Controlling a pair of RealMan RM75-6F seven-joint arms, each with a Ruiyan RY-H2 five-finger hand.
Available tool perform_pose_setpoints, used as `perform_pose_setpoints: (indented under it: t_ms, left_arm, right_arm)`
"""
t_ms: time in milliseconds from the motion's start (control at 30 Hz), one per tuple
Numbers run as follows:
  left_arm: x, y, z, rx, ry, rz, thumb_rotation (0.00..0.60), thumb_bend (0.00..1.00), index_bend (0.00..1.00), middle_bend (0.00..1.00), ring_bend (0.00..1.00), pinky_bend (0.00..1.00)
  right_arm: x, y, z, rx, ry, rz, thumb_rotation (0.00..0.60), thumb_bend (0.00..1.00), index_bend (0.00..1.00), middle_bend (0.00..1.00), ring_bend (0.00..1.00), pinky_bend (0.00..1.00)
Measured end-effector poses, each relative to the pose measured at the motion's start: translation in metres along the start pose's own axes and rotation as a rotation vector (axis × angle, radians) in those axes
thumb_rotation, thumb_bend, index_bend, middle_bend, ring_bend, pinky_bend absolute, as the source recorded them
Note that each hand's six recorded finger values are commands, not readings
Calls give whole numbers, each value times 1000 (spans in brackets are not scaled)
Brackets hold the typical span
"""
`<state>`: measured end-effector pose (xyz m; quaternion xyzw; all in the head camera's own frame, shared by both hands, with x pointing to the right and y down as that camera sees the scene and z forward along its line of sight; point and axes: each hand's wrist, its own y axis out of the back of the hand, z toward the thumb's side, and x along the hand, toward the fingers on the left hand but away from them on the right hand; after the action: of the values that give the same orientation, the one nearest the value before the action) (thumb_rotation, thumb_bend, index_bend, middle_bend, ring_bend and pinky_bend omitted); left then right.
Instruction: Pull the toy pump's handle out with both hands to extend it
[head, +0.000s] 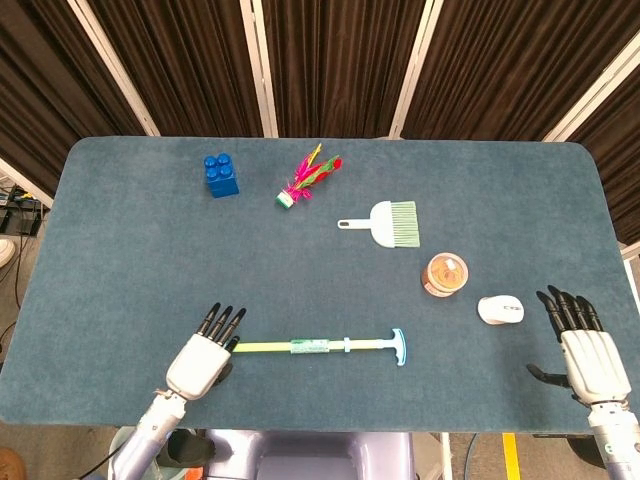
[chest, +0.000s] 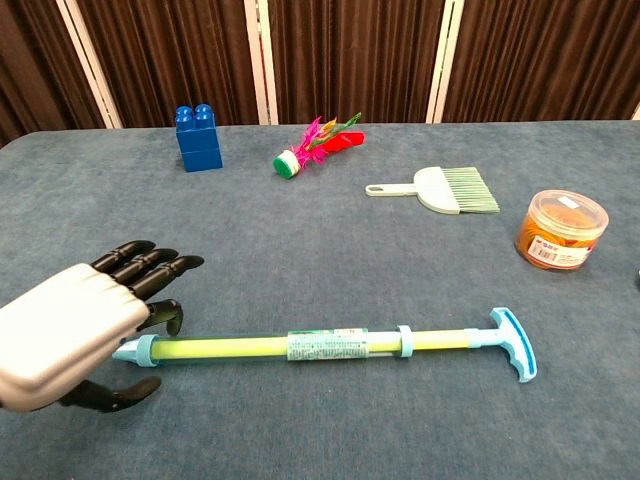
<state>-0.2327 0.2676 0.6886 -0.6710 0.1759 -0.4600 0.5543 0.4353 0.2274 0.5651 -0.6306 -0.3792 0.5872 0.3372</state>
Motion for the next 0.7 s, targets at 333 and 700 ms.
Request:
perform_pose_setpoints:
  t_ms: [333,700]
  left_arm:
    - [29,-4,18,34,-28,26,600,380,481,43,0,0]
    - [33,-1,18,-3,-48,87,600,476,584,102,67,75]
  right_arm:
    - [-3,4,-8,2,-33,-4,600,18,0,0,0,0]
    - [-6,-7,-15,52,-78,28,600,46,6,0,0,0]
